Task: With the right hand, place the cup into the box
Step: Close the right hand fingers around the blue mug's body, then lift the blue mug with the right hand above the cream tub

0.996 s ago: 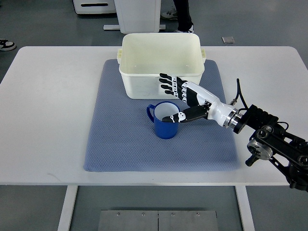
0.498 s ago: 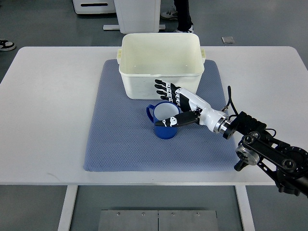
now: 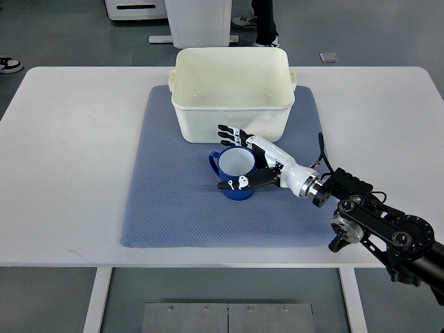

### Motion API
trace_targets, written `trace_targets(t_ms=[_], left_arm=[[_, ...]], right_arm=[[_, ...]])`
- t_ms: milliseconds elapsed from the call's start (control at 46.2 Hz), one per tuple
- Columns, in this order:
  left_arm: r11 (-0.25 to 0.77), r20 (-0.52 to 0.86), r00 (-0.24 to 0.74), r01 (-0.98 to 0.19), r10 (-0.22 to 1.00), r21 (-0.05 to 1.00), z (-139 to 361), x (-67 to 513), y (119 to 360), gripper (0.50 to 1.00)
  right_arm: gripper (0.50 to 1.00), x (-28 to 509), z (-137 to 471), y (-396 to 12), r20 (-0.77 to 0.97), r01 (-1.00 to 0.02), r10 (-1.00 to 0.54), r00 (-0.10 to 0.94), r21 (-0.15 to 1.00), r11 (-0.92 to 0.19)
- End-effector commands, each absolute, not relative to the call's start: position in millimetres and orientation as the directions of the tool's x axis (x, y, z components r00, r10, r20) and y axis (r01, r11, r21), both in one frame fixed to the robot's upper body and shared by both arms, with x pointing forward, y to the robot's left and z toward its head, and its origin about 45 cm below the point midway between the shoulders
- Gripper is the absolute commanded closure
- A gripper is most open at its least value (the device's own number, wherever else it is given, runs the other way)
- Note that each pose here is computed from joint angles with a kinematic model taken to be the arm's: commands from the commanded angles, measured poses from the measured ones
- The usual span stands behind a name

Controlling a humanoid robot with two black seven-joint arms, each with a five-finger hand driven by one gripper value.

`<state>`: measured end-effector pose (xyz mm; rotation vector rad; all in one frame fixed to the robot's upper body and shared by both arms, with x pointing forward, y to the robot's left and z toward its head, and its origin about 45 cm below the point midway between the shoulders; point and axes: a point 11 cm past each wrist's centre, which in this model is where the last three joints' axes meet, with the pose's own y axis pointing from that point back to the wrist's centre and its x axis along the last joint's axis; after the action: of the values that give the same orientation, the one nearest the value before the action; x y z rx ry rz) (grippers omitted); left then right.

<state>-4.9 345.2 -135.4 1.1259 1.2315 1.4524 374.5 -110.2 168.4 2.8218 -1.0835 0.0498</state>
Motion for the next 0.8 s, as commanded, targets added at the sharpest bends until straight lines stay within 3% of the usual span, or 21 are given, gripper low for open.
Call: trace_targets(t_ms=[0,411,520,563,606,628,671,780], left_arm=[[-0.102,0.087,-0.184,-0.074,0.979,0.992,-135.5,-4.7,345.0,0.500],[-0.102,0.087,-0.184,-0.074,0.979,0.992,-135.5,-4.7,345.0,0.500],[-0.104,0.089,-0.184,-0.073,0.979,0.992,-135.4,-4.8,345.2,0.500],[-0.104,0.089,-0.184,-0.073,0.979,0.992,-135.4,-4.8,345.2,0.500],[-0.104,0.089,-0.184,-0.073,0.979,0.992,-135.4,-4.8,345.2,0.500],[-0.102,0.087,-0.184,-0.074,0.979,0.992,-135.5,-4.7,345.0,0.500],[-0.103,0.089,-0.183,-0.073,0.979,0.992,-135.5,-4.8,345.2,0.500],[-0.104,0.089,-0.184,-0.073,0.979,0.992,-135.4,-4.8,345.2,0.500]], right_arm=[[0.507,376.1,167.7,-112.1,0.071,-0.675,-0.671,0.738,0.100,-0.731],[0.507,375.0,146.9,-121.1,0.067,-0.690,-0.689,0.722,0.142,-0.710],[0.532,374.8,145.8,-120.6,0.061,-0.693,-0.692,0.719,0.132,-0.709],[0.580,374.4,145.7,-121.0,0.056,-0.694,-0.694,0.718,0.125,-0.709],[0.678,373.5,144.9,-121.8,0.054,-0.695,-0.695,0.717,0.122,-0.708],[0.755,373.5,145.0,-121.8,0.054,-0.695,-0.695,0.717,0.121,-0.709],[1.000,372.7,143.9,-121.3,0.055,-0.693,-0.692,0.720,0.125,-0.710],[1.000,373.4,143.3,-120.2,0.061,-0.704,-0.703,0.709,0.126,-0.699]])
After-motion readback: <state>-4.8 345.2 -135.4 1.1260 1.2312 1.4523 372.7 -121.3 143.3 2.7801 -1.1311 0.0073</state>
